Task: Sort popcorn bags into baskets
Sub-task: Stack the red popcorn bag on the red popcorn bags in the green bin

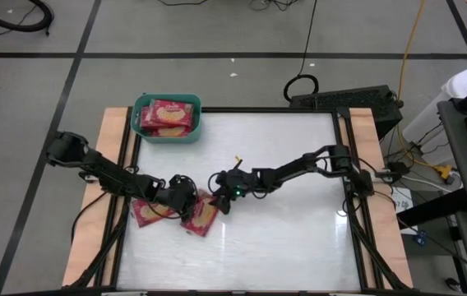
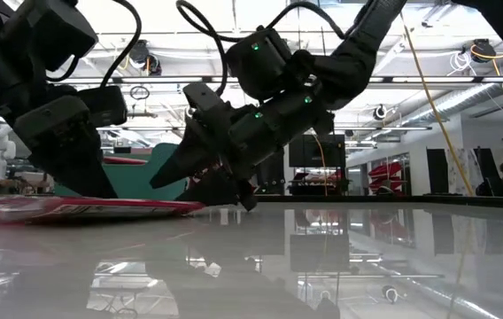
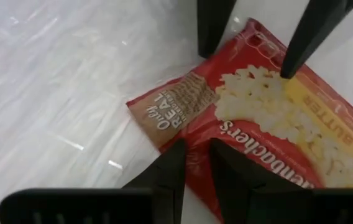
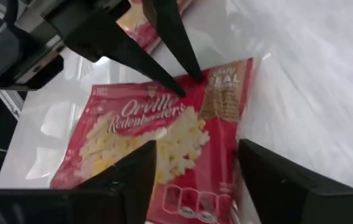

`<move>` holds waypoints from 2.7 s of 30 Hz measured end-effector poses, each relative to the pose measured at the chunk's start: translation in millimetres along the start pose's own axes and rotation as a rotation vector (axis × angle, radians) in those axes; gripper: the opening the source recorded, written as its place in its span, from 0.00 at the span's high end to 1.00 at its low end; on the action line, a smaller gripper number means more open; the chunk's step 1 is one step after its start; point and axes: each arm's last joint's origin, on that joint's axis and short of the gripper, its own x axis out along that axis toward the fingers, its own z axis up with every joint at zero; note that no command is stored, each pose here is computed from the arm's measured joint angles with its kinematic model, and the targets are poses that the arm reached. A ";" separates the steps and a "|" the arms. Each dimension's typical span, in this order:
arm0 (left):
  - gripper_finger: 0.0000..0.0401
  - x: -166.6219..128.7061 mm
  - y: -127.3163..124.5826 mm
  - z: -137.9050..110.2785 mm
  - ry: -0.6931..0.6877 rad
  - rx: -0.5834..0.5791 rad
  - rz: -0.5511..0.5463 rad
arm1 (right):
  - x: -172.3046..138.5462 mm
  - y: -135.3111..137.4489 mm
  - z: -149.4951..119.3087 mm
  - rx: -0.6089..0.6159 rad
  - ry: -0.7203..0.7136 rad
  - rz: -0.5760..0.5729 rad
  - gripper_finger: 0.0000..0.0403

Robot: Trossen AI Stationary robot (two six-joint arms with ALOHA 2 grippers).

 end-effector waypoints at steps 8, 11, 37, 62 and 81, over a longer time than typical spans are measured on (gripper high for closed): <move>0.80 -3.1 -2.6 2.3 -0.026 0.025 -0.030 | -13.0 3.8 0.7 0.061 0.091 -0.059 0.58; 0.80 -10.4 -6.7 7.5 -0.071 0.034 -0.084 | -16.7 7.8 -0.6 0.064 0.121 -0.069 0.57; 0.80 -1.9 -11.1 -0.6 -0.010 0.114 -0.117 | -12.7 15.0 -4.9 -0.067 0.130 0.006 0.80; 0.82 -109.0 -4.9 33.6 -0.448 0.078 -0.087 | -109.3 56.2 50.6 -0.628 -0.194 -0.301 1.00; 0.40 -66.8 15.5 19.9 -0.825 -0.033 0.036 | -189.9 27.7 22.3 -0.594 -0.592 -0.238 1.00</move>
